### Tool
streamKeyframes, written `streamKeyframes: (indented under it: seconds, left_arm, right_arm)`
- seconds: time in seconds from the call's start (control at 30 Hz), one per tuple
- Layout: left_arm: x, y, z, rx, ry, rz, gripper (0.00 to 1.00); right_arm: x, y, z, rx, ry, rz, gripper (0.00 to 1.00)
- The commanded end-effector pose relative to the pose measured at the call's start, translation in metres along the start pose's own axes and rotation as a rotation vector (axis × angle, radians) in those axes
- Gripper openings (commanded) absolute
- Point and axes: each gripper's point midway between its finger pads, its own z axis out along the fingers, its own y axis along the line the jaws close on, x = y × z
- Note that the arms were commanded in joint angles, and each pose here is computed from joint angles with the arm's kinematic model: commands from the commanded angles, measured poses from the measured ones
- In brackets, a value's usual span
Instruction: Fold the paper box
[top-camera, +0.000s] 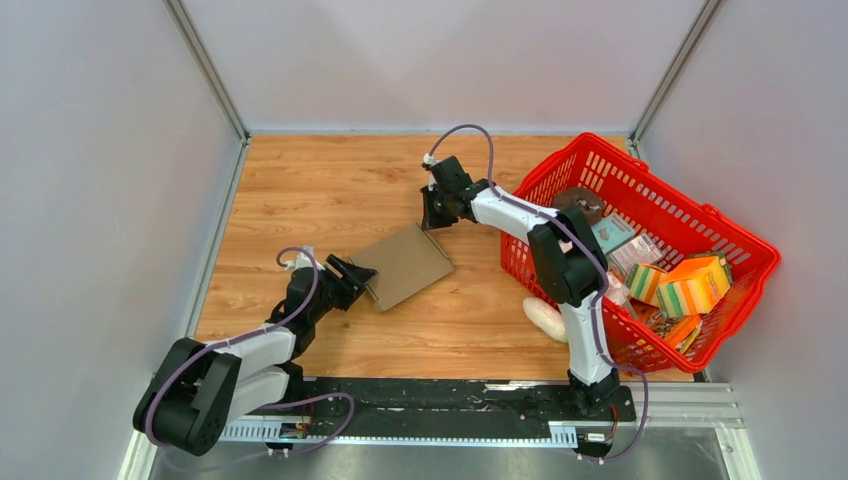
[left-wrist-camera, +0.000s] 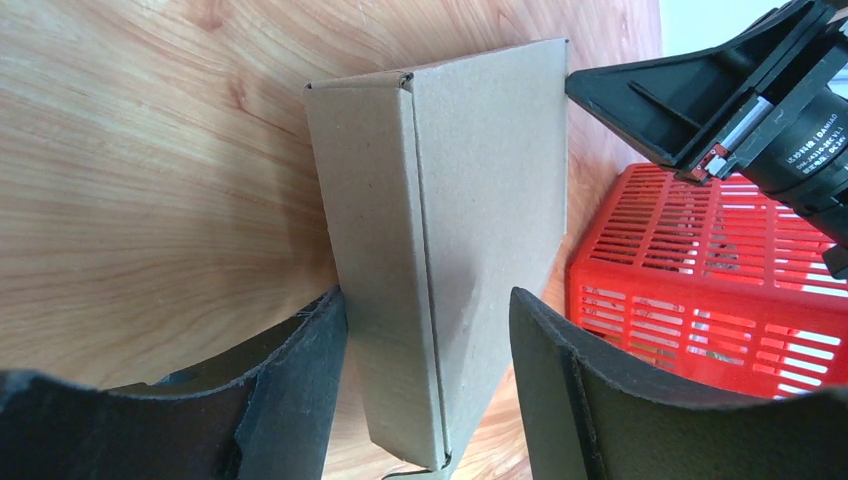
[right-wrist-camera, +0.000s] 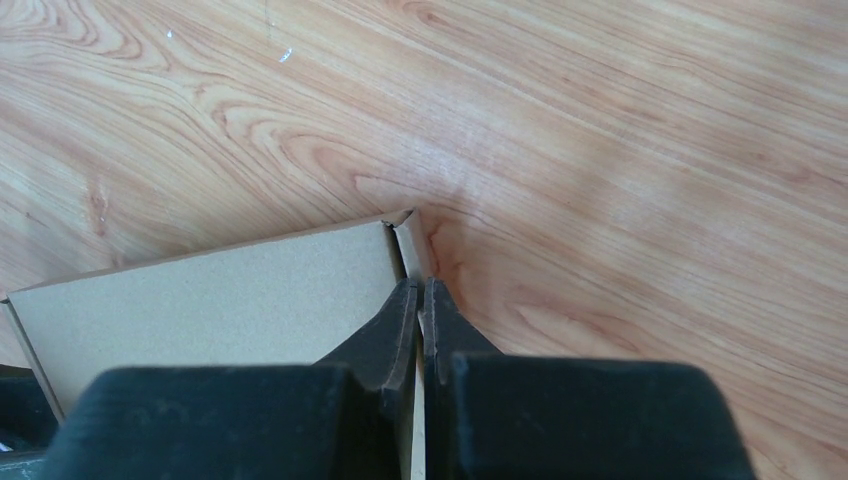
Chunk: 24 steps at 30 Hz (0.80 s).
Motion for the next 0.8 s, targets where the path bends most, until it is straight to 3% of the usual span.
streamKeyframes:
  seconds: [0.0, 0.23, 0.53, 0.63, 0.67, 0.77]
  left_arm:
    - [-0.009, -0.028, 0.005, 0.074, -0.037, -0.012, 0.68]
    - [-0.001, -0.034, 0.013, 0.082, -0.02, -0.009, 0.65]
    - [-0.009, -0.04, 0.006, 0.113, -0.067, -0.031, 0.42]
    - [-0.012, -0.039, 0.001, 0.092, -0.079, -0.022, 0.38]
    - [-0.012, -0.038, -0.001, 0.087, -0.081, -0.019, 0.36]
    - [-0.01, -0.03, -0.01, 0.037, -0.072, -0.008, 0.35]
  right_arm:
    - [0.006, -0.025, 0.007, 0.052, 0.02, 0.033, 0.03]
    - [0.006, -0.024, 0.007, 0.037, 0.024, 0.047, 0.03]
    - [-0.005, -0.009, -0.005, -0.017, -0.017, 0.036, 0.11]
    - [-0.009, 0.001, -0.015, -0.05, -0.045, 0.016, 0.25]
    - [-0.016, 0.01, -0.023, -0.074, -0.07, -0.002, 0.35]
    - [-0.022, 0.031, -0.043, -0.114, -0.119, -0.065, 0.46]
